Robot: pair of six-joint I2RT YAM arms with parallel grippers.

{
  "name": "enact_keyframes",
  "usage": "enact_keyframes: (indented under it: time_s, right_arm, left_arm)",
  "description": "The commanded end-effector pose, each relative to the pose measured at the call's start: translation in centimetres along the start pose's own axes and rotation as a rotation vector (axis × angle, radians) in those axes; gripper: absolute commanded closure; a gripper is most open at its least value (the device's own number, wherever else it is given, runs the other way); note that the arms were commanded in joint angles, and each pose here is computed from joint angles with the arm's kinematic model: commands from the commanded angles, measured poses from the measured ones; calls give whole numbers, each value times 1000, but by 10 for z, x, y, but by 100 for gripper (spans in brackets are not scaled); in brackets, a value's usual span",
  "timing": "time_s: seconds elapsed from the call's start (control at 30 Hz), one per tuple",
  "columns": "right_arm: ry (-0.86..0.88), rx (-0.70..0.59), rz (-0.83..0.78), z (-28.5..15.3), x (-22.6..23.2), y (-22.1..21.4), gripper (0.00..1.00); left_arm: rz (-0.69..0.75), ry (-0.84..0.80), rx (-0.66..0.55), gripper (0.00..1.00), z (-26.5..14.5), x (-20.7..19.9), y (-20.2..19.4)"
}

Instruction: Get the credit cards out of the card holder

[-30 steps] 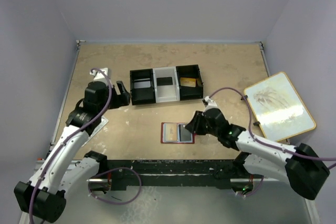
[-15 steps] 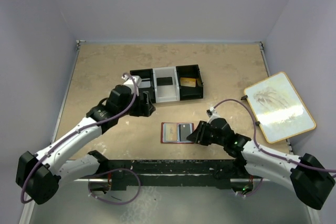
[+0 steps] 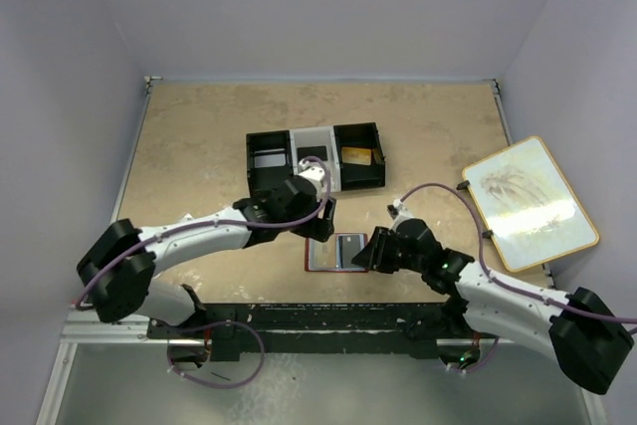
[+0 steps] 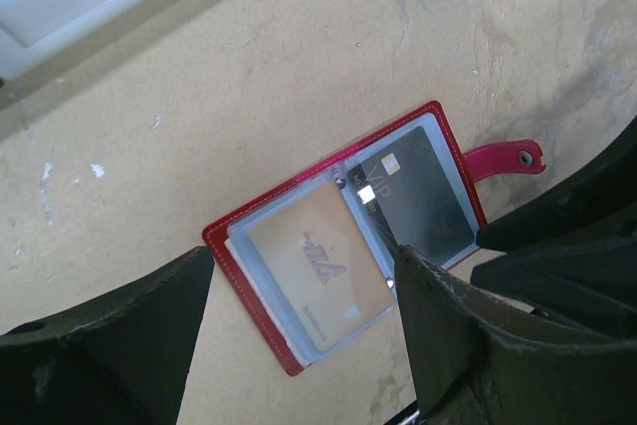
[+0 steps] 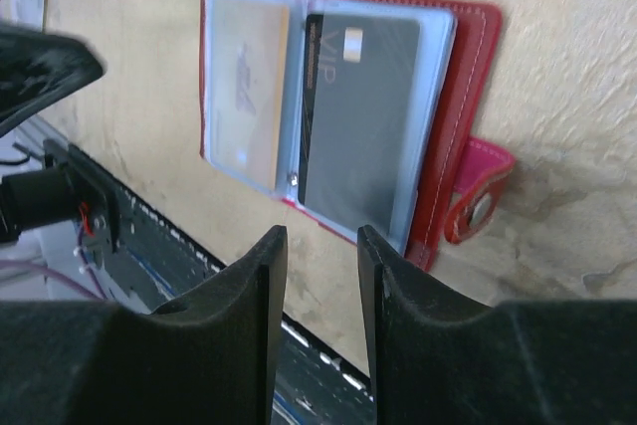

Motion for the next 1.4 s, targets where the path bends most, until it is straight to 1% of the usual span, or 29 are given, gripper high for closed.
enact_keyframes:
  time_s: [0.0,0.13,0.23,0.37,0.5,0.6,0.7,0.8,0.9,1.13,1.2,1.37]
  right_arm:
    - [132,12,10,-8,14,-12,62]
    - [157,21,2,-15,12,-20,61]
    - [184,83,10,-18,12,-35,59]
    - [145,121,-2,-14,5,-41,59]
    - [111,136,17,-8,1,-41,59]
    - [87,130,51,-1,-1,-39,58]
    - [20,107,82,5,-9,-33,58]
    - [-42,52,117,10,-17,-21,57]
    - [-41,-4,124,13,-17,-7,55]
    - [-61,-18,69,24,-21,13,55]
    - [-47,-11,34,28,-17,18,55]
    - [-24,27,-65,41,-7,27,56]
  left_arm:
    - [78,-32,-59,29,17,-26,18]
    - [106,1,-69,29,37,-23,16]
    - [135,31,-72,28,49,-20,19]
    - [171,47,-42,28,62,-20,17]
    - [182,56,-17,28,67,-16,10]
    - [176,55,5,28,67,-11,0]
    - [159,54,28,29,65,-4,-13]
    - [122,37,25,30,60,-1,-21]
    - [87,7,21,30,55,1,-30]
    - [25,-37,42,35,44,4,-49]
    - [5,-64,29,36,37,0,-50]
    - [-52,-100,30,37,27,-4,-69]
Point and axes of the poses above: each gripper's point midway between its finger pads, its own z axis out along the fingers, its own x axis along the line the jaws close on, y = z × x, the point moved 1 cm from there along -z, back along the fingers, and after that the axes turned 8 degrees about -z, right-handed, at the moved point
